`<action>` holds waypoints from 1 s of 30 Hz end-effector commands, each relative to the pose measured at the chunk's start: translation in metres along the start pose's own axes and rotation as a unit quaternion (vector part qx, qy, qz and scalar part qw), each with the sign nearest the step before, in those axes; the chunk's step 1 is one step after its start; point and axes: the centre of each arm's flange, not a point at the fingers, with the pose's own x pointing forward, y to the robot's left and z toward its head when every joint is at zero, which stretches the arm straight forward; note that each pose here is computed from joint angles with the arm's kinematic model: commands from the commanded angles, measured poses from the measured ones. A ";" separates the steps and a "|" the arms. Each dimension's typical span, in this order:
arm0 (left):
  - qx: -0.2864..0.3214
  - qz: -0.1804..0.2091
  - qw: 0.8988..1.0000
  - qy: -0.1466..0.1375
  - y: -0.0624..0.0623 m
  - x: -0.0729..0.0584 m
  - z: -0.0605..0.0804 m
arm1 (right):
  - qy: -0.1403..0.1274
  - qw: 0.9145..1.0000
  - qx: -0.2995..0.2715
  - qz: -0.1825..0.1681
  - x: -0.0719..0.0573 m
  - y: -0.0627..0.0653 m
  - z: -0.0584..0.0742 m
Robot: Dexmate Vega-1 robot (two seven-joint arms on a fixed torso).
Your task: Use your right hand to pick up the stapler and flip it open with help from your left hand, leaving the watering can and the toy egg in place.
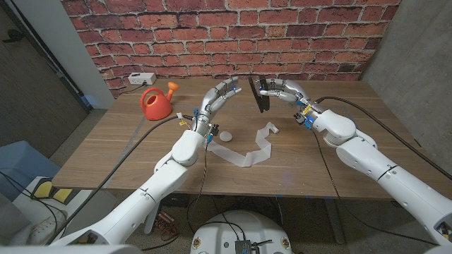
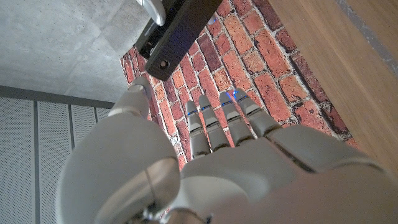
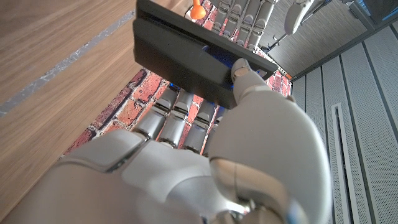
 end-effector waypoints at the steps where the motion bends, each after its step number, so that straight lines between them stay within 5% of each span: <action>1: -0.003 -0.014 1.000 0.006 -0.005 0.002 -0.004 | -0.007 0.999 0.027 0.017 0.003 0.007 0.003; 30: -0.003 -0.041 0.999 0.011 -0.009 0.011 -0.007 | -0.019 0.998 0.060 0.025 0.017 0.015 0.010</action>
